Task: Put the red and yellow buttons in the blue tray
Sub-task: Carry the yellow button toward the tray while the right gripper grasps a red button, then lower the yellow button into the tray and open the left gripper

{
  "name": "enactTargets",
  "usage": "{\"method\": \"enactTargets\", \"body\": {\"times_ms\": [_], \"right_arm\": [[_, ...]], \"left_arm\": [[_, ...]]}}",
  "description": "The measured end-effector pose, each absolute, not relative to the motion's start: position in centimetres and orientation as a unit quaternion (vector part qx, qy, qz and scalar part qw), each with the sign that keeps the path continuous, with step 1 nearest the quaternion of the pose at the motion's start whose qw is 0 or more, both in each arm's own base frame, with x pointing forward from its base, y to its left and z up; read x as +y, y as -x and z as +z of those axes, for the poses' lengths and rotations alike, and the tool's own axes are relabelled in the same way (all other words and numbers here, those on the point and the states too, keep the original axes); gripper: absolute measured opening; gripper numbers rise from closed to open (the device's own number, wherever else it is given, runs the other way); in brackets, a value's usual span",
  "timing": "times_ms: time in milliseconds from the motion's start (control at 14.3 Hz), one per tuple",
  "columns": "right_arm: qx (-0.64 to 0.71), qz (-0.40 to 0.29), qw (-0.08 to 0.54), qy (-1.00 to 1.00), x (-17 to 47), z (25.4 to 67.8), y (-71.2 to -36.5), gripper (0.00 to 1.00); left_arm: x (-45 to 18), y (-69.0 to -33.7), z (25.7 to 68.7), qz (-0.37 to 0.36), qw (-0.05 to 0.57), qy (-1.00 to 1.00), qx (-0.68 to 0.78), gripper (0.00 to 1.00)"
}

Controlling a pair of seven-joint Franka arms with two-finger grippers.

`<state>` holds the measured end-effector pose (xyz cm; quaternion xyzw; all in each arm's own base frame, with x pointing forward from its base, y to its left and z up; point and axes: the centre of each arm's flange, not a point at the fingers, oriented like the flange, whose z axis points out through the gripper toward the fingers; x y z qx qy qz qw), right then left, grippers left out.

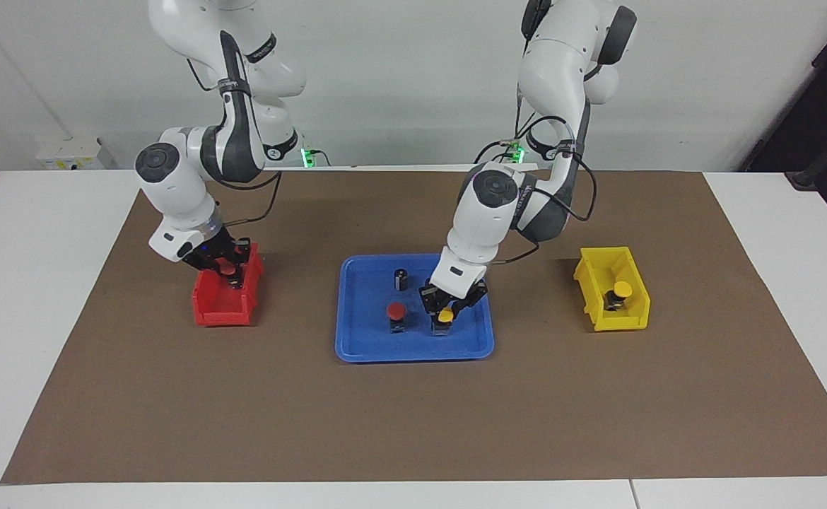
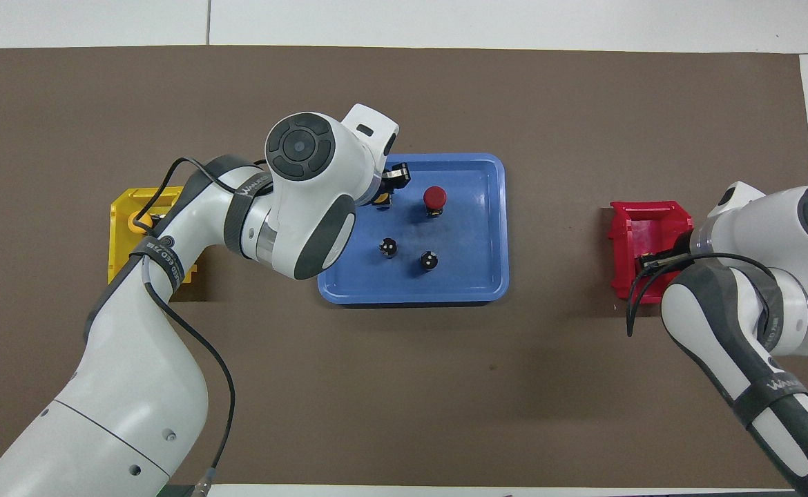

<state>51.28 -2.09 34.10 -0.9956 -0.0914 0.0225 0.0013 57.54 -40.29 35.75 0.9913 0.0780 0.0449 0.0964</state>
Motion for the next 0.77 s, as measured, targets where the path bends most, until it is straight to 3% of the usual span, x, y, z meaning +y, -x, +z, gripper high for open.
{"method": "enactTargets", "body": {"times_ms": [210, 280, 490, 630, 770], "right_arm": [[-0.092, 0.041, 0.003, 0.995, -2.1, 37.7, -52.9, 0.41], [-0.093, 0.048, 0.005, 0.994, -2.0, 39.9, -53.8, 0.41], [-0.095, 0.057, 0.012, 0.994, -0.8, 46.2, -56.3, 0.41], [-0.081, 0.051, 0.016, 0.995, 2.6, 49.6, -58.0, 0.41], [-0.059, 0.035, 0.015, 0.998, 8.3, 51.5, -59.5, 0.41]], "left_arm": [[-40.8, -57.2, 35.6, 0.044, 0.097, -0.991, 0.077, 0.42], [-40.9, -57.2, 35.6, 0.045, 0.097, -0.991, 0.078, 0.48], [-40.6, -57.9, 36.7, 0.051, 0.091, -0.991, 0.079, 0.82], [-39.5, -59.1, 40.4, 0.043, 0.076, -0.993, 0.084, 1.00], [-35.3, -60.2, 45.8, 0.035, 0.047, -0.993, 0.104, 1.00]]}}
